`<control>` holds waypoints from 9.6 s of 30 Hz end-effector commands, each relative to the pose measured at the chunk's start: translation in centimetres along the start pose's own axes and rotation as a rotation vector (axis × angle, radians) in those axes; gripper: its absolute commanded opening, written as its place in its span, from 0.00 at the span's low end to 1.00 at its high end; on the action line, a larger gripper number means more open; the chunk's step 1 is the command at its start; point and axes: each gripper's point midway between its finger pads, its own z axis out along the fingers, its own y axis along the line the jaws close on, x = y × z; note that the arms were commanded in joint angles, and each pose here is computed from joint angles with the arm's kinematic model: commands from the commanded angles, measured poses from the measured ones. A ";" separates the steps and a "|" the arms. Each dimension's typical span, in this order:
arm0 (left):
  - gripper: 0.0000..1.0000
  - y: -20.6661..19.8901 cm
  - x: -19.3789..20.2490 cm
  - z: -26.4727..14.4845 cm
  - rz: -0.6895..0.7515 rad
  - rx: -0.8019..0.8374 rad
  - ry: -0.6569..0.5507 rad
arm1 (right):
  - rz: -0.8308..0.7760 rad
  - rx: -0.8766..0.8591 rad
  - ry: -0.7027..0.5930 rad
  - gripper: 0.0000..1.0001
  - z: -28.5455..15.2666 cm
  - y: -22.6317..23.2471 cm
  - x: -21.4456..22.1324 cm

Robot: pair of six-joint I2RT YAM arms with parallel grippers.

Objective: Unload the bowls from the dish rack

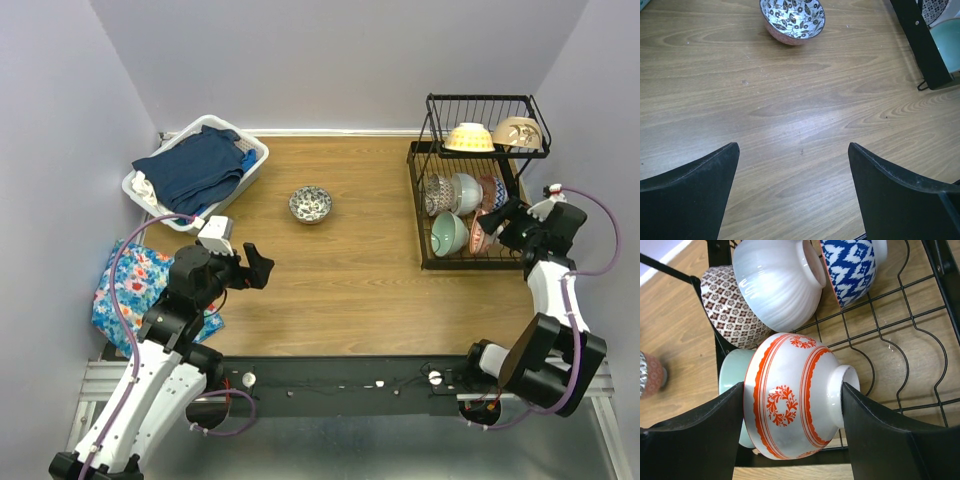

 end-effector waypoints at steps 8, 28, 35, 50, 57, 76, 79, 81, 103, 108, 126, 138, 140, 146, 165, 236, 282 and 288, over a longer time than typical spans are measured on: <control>0.99 -0.3 0.3 1.2 -0.031 0.006 0.039 | 0.128 -0.021 -0.179 0.01 -2.5 3.5 -7.2; 0.99 -9.2 -4.2 8.0 -0.217 0.217 0.062 | 0.168 -0.526 -0.053 0.01 -4.5 17.8 -3.6; 0.99 -15.2 -3.7 13.0 -0.295 0.305 0.104 | 0.248 -0.630 0.023 0.01 -5.1 19.7 0.0; 0.94 -22.8 -0.1 21.1 -0.479 0.388 0.200 | 0.382 -0.795 0.105 0.01 -7.3 23.5 3.1; 0.59 -24.3 1.4 21.3 -0.529 0.438 0.223 | 0.415 -0.828 0.148 0.01 -7.8 24.4 4.9; 0.00 -16.2 -1.2 15.6 -0.220 0.144 0.121 | 0.173 -0.630 0.206 0.99 -6.9 22.1 6.8; 0.00 -13.5 -2.2 13.8 -0.122 0.066 0.126 | 0.063 -0.531 0.208 1.00 -6.9 20.7 6.8; 0.00 -11.3 -2.8 12.9 -0.085 0.007 0.138 | 0.010 -0.489 0.200 1.00 -6.9 19.9 6.8; 0.05 -0.8 -7.3 23.5 -0.110 -0.202 0.227 | -0.016 -0.472 0.243 1.00 -8.5 17.8 10.3; 0.07 -0.1 -6.4 26.2 -0.122 -0.222 0.250 | -0.063 -0.445 0.269 1.00 -8.4 17.1 11.0; 0.19 3.1 -4.0 27.5 -0.124 -0.281 0.301 | -0.100 -0.448 0.225 1.00 -7.5 17.4 9.8; 0.55 2.8 -5.4 26.5 -0.090 -0.269 0.287 | -0.116 -0.446 0.232 1.00 -6.9 17.5 9.7; 0.56 2.7 -5.8 26.2 -0.080 -0.262 0.279 | -0.122 -0.443 0.227 1.00 -6.9 17.5 9.5; 0.62 2.7 -6.7 25.1 -0.055 -0.273 0.272 | -0.145 -0.422 0.218 1.00 -6.8 17.2 9.2; 0.56 3.3 -5.6 21.3 -0.062 -0.320 0.281 | -0.219 -0.240 0.131 1.00 -6.2 14.7 6.7; 0.99 2.5 -1.7 3.9 0.010 -0.136 -0.076 | -0.158 -0.118 0.190 0.50 3.3 6.2 6.2; 0.99 -11.4 -1.6 9.4 -0.247 0.199 0.032 | 0.130 -0.691 0.139 0.12 -6.6 21.9 4.6; 0.98 -15.4 -0.7 11.5 -0.291 0.218 0.042 | 0.165 -0.765 0.205 0.12 -7.6 23.3 6.9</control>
